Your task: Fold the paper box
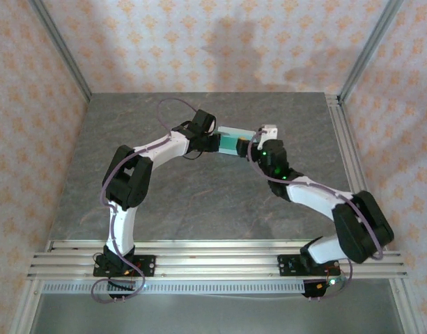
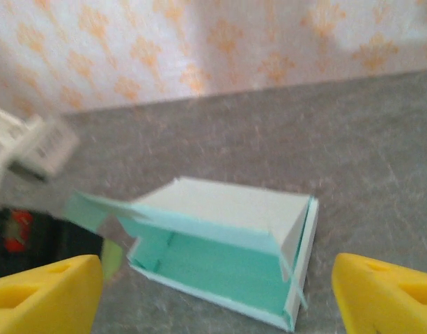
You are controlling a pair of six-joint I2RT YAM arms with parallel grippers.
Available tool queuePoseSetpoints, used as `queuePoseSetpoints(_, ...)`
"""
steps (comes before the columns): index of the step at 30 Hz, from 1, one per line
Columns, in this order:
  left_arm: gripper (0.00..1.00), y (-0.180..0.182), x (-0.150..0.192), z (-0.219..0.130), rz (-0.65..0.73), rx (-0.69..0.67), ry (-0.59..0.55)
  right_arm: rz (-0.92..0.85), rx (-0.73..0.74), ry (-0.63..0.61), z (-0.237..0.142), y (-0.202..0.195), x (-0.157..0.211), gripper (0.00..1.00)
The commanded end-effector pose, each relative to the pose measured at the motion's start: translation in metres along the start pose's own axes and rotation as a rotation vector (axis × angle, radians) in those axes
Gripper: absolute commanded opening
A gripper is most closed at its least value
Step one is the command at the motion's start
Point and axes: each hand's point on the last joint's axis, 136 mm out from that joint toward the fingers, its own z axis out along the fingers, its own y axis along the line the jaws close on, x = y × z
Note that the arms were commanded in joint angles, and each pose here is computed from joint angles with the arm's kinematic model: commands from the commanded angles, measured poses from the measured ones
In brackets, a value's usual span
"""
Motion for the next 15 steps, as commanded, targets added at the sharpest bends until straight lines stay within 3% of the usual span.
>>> queuePoseSetpoints(1, 0.08, -0.01, -0.011, -0.016, 0.037, -0.004, -0.03, 0.109, -0.059, -0.064, -0.011, -0.002, -0.035, 0.85)
queuePoseSetpoints(4, 0.21, -0.012, -0.008, -0.018, 0.033, 0.009, -0.025, 0.211, -0.017, -0.052, -0.003, -0.019, -0.048, 0.82)
queuePoseSetpoints(9, 0.41, -0.019, -0.009, -0.035, 0.013, 0.041, -0.072, 0.312, 0.06, 0.058, 0.027, -0.039, -0.038, 0.82)
queuePoseSetpoints(12, 0.44, -0.021, -0.009, -0.054, 0.007, 0.065, -0.119, 0.433, 0.068, 0.136, 0.048, -0.046, -0.028, 0.79)
queuePoseSetpoints(15, 0.54, -0.019, -0.004, -0.073, 0.01, 0.082, -0.167, 0.51, 0.103, 0.259, 0.067, -0.051, -0.01, 0.77)
